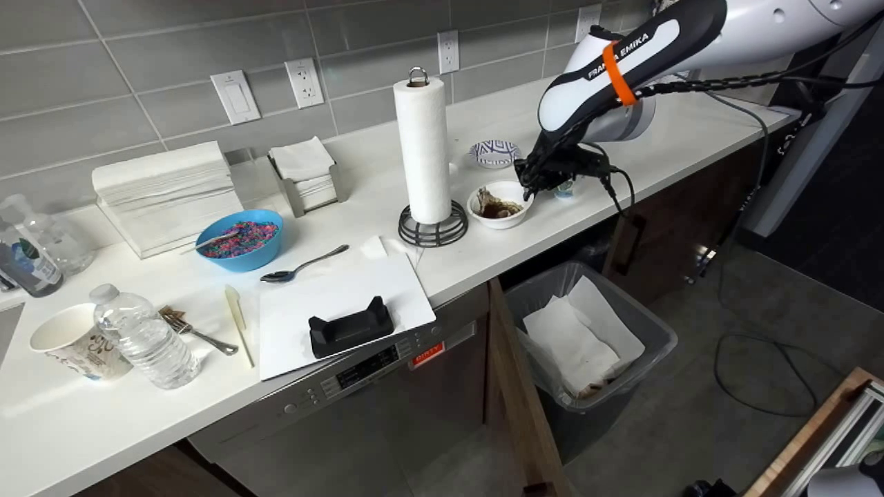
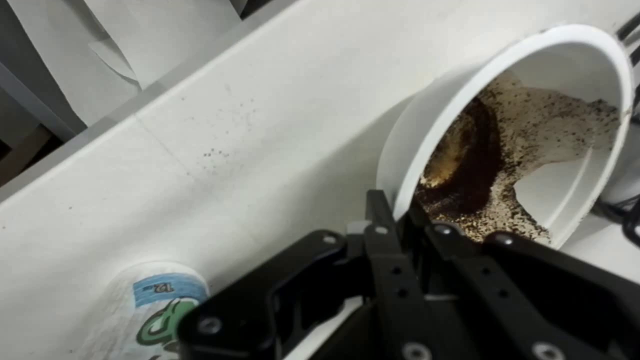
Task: Put the white bowl in the bin
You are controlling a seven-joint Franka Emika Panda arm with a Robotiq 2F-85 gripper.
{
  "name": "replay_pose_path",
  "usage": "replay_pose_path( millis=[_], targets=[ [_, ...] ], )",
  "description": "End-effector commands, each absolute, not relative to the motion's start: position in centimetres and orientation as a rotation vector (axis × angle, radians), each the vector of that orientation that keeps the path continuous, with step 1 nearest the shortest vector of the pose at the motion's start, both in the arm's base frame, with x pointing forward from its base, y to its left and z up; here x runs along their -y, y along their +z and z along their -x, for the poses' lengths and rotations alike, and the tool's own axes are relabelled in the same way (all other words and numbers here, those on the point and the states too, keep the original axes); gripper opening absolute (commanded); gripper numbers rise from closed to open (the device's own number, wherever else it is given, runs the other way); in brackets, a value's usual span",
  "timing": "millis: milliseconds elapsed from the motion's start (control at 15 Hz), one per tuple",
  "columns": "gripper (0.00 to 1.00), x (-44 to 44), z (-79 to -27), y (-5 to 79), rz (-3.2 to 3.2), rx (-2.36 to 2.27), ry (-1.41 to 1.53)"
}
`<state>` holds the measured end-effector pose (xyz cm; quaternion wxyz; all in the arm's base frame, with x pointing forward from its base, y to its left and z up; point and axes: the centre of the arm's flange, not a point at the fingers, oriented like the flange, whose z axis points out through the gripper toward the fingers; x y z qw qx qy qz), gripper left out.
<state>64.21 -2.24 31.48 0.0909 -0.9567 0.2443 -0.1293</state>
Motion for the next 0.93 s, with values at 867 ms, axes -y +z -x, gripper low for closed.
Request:
replay_pose_path(
  millis=[867],
  targets=[
    [0.02, 4.4, -44.8, 29.1, 2.861, -0.565, 0.185]
  ],
)
